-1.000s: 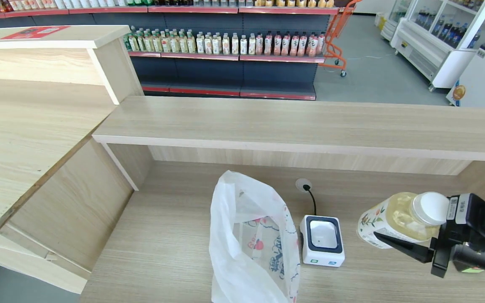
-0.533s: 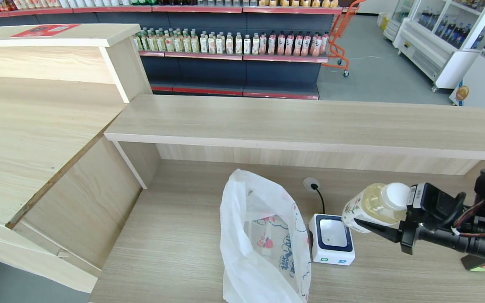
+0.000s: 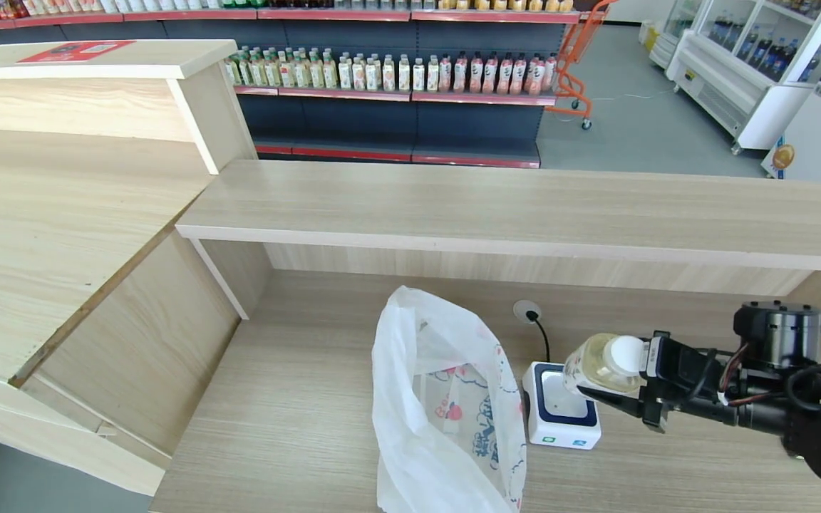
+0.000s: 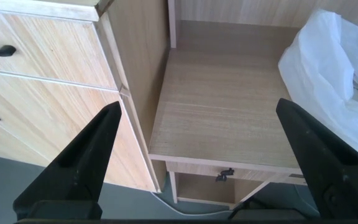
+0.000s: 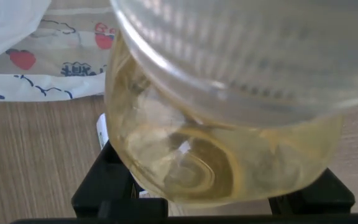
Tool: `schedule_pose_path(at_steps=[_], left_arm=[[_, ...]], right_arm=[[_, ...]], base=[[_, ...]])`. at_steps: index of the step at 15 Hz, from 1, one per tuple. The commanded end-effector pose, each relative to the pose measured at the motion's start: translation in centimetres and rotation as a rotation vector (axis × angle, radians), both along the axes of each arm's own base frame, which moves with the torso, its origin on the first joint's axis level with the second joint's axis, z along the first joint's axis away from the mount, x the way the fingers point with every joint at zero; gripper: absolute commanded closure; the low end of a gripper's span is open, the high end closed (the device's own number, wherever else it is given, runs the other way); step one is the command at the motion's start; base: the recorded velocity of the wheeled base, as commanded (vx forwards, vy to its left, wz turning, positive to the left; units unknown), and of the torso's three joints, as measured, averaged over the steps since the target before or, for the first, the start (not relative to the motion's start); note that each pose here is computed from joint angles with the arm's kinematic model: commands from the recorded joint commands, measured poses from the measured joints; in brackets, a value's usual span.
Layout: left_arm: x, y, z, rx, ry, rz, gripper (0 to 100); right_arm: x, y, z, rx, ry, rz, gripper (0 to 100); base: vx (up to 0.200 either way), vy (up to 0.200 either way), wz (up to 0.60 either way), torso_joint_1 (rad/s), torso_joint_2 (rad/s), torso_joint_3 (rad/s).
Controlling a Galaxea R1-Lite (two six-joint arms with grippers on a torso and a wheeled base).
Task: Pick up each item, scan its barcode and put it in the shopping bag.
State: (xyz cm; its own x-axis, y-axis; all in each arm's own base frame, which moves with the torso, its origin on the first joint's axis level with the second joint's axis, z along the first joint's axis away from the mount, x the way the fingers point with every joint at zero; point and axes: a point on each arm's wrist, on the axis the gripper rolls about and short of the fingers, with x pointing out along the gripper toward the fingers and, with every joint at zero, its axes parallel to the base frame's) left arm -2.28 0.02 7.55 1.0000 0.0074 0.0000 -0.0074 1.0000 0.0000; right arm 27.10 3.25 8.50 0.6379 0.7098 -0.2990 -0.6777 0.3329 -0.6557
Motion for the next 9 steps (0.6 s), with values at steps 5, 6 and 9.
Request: schedule_pose_path(at_steps=[5,6,9], left_arm=[[0.0,0.0,0.0,0.0,0.002,0.0,0],[0.0,0.0,0.0,0.0,0.002,0.0,0],[0.0,0.0,0.0,0.0,0.002,0.0,0]], right_arm=[[3.3,1.1,-1.7,-0.02,-0.014,0.059,100],[3.9,1.2,-1.8,-0.031,-0.035,0.069,100],[4.7,1.3,-2.1,-0.04,-0.052,0.082,100]], base=[[0.0,0.0,0.0,0.0,0.0,0.0],[0.0,0.0,0.0,0.0,0.0,0.0],[0.0,0.0,0.0,0.0,0.0,0.0]])
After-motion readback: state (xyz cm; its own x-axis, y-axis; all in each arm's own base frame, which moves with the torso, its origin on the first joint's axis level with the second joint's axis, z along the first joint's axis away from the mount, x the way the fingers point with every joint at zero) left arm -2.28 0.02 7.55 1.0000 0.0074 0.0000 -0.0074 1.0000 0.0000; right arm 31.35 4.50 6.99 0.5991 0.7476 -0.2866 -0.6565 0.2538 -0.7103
